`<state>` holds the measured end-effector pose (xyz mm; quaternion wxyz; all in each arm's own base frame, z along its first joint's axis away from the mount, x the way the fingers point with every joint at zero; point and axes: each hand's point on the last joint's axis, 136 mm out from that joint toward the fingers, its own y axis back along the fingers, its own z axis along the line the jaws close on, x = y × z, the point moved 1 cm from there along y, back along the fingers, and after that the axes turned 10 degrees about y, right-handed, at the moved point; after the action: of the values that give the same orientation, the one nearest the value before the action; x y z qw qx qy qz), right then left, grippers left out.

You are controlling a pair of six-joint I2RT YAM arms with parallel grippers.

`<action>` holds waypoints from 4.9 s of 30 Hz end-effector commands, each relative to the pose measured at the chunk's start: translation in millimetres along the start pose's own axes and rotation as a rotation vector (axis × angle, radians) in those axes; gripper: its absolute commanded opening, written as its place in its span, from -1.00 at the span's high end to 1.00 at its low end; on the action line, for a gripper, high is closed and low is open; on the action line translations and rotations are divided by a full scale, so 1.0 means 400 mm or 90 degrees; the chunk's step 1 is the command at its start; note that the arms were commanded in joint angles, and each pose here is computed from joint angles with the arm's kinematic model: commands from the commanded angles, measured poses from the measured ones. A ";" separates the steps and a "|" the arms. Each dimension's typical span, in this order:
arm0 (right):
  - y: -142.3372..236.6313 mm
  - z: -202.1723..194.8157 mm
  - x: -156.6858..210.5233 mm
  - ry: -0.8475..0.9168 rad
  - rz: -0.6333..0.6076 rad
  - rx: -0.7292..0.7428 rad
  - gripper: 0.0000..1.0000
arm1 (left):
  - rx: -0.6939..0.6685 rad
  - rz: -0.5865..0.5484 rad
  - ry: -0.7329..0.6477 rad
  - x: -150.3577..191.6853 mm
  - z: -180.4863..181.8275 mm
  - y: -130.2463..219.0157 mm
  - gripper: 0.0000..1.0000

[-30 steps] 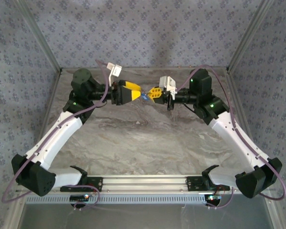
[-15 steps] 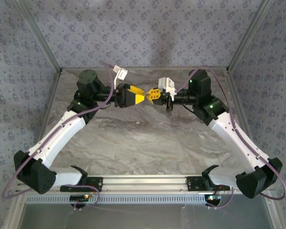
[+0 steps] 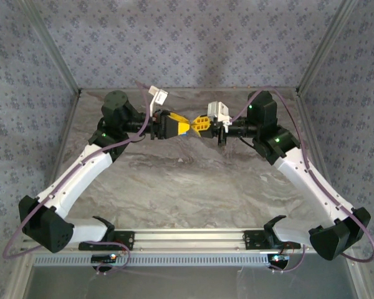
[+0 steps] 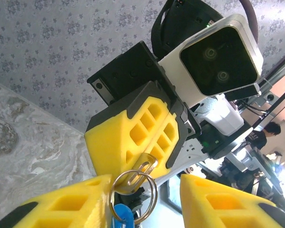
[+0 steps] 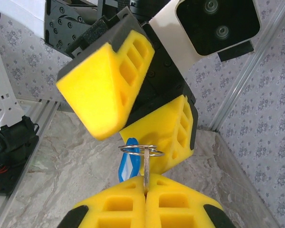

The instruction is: Remove the keys from the keyring

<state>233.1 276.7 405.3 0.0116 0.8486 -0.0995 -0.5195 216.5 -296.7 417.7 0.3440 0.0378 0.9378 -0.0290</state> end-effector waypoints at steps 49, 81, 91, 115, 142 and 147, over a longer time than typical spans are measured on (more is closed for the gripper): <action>0.016 -0.013 -0.042 0.036 -0.001 0.039 1.00 | -0.033 -0.058 -0.053 -0.032 -0.027 0.048 -0.10; 0.010 -0.016 -0.042 0.037 0.004 0.044 1.00 | -0.012 -0.037 -0.053 -0.014 -0.028 0.029 0.78; 0.017 -0.008 -0.044 0.042 -0.002 0.048 1.00 | -0.018 -0.070 -0.057 -0.029 -0.031 0.044 1.00; 0.024 -0.002 -0.047 0.046 0.003 0.059 1.00 | -0.043 -0.127 -0.043 -0.048 -0.007 0.080 0.47; 0.012 0.001 -0.039 0.027 0.004 0.045 1.00 | -0.023 -0.071 -0.063 -0.031 -0.039 0.029 -0.06; 0.010 0.002 -0.037 0.025 0.005 0.043 1.00 | -0.024 -0.064 -0.063 -0.028 -0.035 0.020 -0.10</action>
<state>229.8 274.3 410.3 -0.0131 0.8569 -0.1290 -0.4989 223.1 -285.8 423.1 0.3653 -0.0284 0.9303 -0.0200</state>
